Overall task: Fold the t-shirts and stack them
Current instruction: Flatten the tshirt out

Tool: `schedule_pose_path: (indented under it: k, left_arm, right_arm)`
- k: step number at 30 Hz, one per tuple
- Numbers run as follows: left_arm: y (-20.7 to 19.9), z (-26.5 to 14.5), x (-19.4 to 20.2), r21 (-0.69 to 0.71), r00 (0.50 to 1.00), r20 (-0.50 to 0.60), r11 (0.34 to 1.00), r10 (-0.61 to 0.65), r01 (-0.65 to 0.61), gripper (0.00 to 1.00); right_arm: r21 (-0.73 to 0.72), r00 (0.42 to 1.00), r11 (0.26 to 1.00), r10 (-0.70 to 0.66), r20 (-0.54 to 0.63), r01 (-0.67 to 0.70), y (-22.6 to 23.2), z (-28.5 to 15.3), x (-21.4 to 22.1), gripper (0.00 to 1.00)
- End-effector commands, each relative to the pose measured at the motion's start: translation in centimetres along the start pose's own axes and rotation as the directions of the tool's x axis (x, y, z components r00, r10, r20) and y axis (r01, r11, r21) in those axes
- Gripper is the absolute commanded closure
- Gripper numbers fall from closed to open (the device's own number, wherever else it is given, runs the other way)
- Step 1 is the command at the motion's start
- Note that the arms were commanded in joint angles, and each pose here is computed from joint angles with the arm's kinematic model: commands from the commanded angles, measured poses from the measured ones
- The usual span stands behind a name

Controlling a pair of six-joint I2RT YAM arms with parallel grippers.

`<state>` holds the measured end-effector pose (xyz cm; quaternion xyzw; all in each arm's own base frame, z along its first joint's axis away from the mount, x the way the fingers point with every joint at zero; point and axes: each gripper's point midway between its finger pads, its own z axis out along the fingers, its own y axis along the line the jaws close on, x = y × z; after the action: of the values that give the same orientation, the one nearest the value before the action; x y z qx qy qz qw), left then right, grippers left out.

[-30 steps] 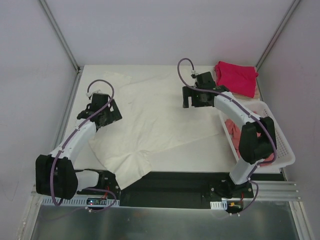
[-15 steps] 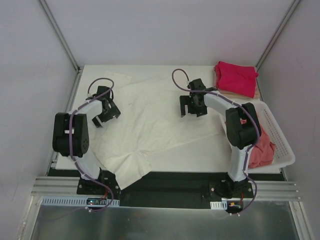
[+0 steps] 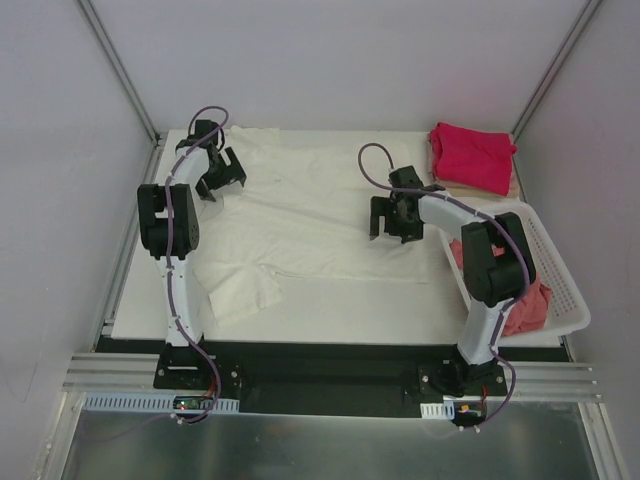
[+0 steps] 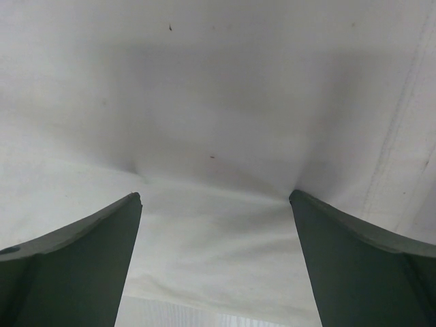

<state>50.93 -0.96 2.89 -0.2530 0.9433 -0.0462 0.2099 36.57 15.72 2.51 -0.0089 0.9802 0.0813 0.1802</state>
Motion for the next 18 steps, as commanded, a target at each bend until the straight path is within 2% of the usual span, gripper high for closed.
schedule_pose_path:
  k: [1, 5, 8, 9, 10, 12, 13, 15, 16, 17, 18]
  left_arm:
    - [-0.7, 1.6, 0.8, 0.031, 0.990, -0.120, 0.997, 0.070, -0.066, 0.01]
    - [-0.1, 0.9, -0.6, -0.016, 0.991, -0.080, 0.994, 0.104, -0.106, 0.01]
    - [0.8, -1.0, 0.1, -0.045, 0.991, -0.083, 0.993, 0.104, -0.108, 0.01]
    - [1.6, -1.2, 1.6, -0.063, 0.989, -0.116, 0.993, 0.091, -0.098, 0.01]
    - [1.3, -3.1, 1.3, -0.050, 0.992, -0.089, 0.994, 0.091, -0.096, 0.01]
    - [2.0, -4.4, 2.4, -0.064, 0.992, -0.097, 0.994, 0.079, -0.086, 0.01]
    - [1.7, -6.9, 1.6, -0.043, 0.996, -0.049, 0.996, 0.076, -0.078, 0.01]
    - [2.1, -8.9, 2.5, -0.044, 0.997, -0.037, 0.997, 0.061, -0.062, 0.01]
    - [1.6, -11.9, 1.9, -0.018, 0.998, 0.028, 0.998, 0.062, -0.062, 0.01]
    - [1.8, -13.3, 2.2, -0.016, 0.997, 0.048, 0.998, 0.060, -0.059, 0.01]
    - [2.9, -13.7, 3.7, -0.039, 0.998, 0.035, 0.998, 0.045, -0.044, 0.01]
  right_arm:
    - [0.041, 0.993, 0.997, 0.071, -0.095, -0.068, -1.1, 0.3, 3.4, 0.03]
    - [0.044, 0.995, 0.997, 0.063, -0.081, -0.059, -0.9, 0.1, 2.7, 0.03]
    - [0.029, 0.996, 0.998, 0.055, -0.065, -0.053, -0.2, -0.7, 2.2, 0.03]
    - [0.027, 0.997, 0.998, 0.052, -0.061, -0.050, 0.0, -0.9, 2.2, 0.03]
    - [0.026, 0.997, 0.999, 0.046, -0.057, -0.044, 0.2, -1.2, 2.3, 0.03]
    - [0.019, 0.999, 0.999, 0.030, -0.022, -0.030, 0.7, -2.4, 1.9, 0.03]
    - [0.010, 1.000, 1.000, 0.028, -0.001, -0.028, 0.9, -3.0, 1.4, 0.03]
    - [0.031, 0.997, 0.999, 0.024, 0.078, -0.026, 0.8, -5.1, -0.3, 0.03]
    - [0.035, 0.995, 0.999, 0.025, 0.100, -0.029, 0.7, -5.9, -0.7, 0.03]
    - [0.042, 0.987, 0.999, 0.027, 0.158, -0.034, 0.6, -7.7, -1.5, 0.03]
    - [0.050, 0.983, 0.998, 0.028, 0.179, -0.038, 0.4, -8.3, -1.3, 0.03]
